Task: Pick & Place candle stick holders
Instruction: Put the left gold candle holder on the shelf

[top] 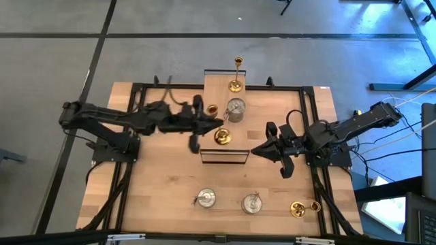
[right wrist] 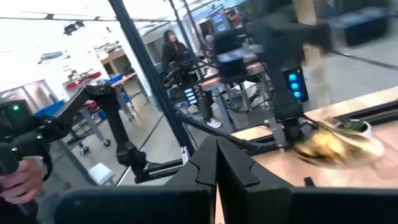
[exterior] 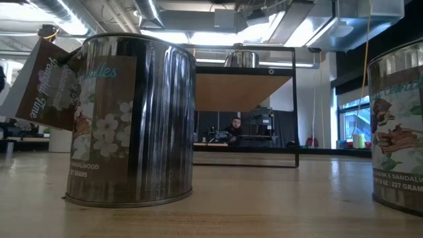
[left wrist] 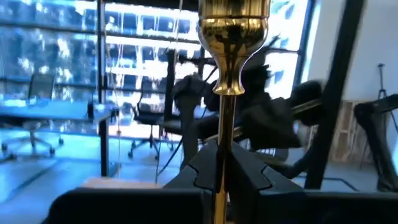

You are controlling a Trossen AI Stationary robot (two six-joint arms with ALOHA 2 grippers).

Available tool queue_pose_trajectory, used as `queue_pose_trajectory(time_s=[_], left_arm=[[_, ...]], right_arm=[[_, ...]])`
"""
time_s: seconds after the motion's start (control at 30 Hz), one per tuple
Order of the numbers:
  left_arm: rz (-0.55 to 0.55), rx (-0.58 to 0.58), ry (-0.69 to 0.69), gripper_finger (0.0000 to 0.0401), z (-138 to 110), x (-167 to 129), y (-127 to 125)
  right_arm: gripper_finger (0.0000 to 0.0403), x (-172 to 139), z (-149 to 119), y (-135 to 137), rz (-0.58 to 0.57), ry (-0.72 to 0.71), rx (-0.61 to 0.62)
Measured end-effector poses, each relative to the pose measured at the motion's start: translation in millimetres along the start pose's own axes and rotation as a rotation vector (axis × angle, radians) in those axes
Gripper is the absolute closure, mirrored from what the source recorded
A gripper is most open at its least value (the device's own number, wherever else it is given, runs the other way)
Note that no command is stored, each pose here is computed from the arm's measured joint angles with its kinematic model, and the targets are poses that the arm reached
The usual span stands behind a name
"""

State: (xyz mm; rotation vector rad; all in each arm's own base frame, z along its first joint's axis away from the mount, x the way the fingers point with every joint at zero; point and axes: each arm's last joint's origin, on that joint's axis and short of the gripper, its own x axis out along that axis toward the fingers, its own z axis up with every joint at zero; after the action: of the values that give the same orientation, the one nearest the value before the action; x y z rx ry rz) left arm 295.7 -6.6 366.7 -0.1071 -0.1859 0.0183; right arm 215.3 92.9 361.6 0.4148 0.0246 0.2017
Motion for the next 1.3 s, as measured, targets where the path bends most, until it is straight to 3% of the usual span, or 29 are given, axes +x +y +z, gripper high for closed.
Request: queue_pose_trajectory(time_s=[0.13,0.27,0.47,0.73,0.97,1.3], left_arm=[[-0.055,0.004,0.078,0.0389,-6.7,28.2,4.4],[-0.083,0.053,0.167,0.0389,-4.9,59.2,-1.6],[-0.046,0.090,0.148,0.0389,0.0,89.6,7.0],[0.066,0.004,0.217,0.0389,-27.4,103.9,39.6],[0.180,-0.002,0.219,0.0389,-32.9,104.0,27.3],[0.342,0.017,0.237,0.0389,-52.6,109.0,8.0]], right_arm=[[0.0400,-3.5,-5.7,13.2,0.049,0.021,-0.012],[0.0400,-9.4,-12.1,28.2,0.022,0.008,-0.022],[0.0400,-14.9,-18.9,37.4,-0.023,0.016,-0.032],[0.0400,-23.8,-25.8,34.5,0.056,0.174,-0.025],[0.0400,-61.8,-11.7,21.7,0.051,0.244,-0.067],[0.0400,-90.7,-3.4,11.1,0.079,0.288,-0.114]])
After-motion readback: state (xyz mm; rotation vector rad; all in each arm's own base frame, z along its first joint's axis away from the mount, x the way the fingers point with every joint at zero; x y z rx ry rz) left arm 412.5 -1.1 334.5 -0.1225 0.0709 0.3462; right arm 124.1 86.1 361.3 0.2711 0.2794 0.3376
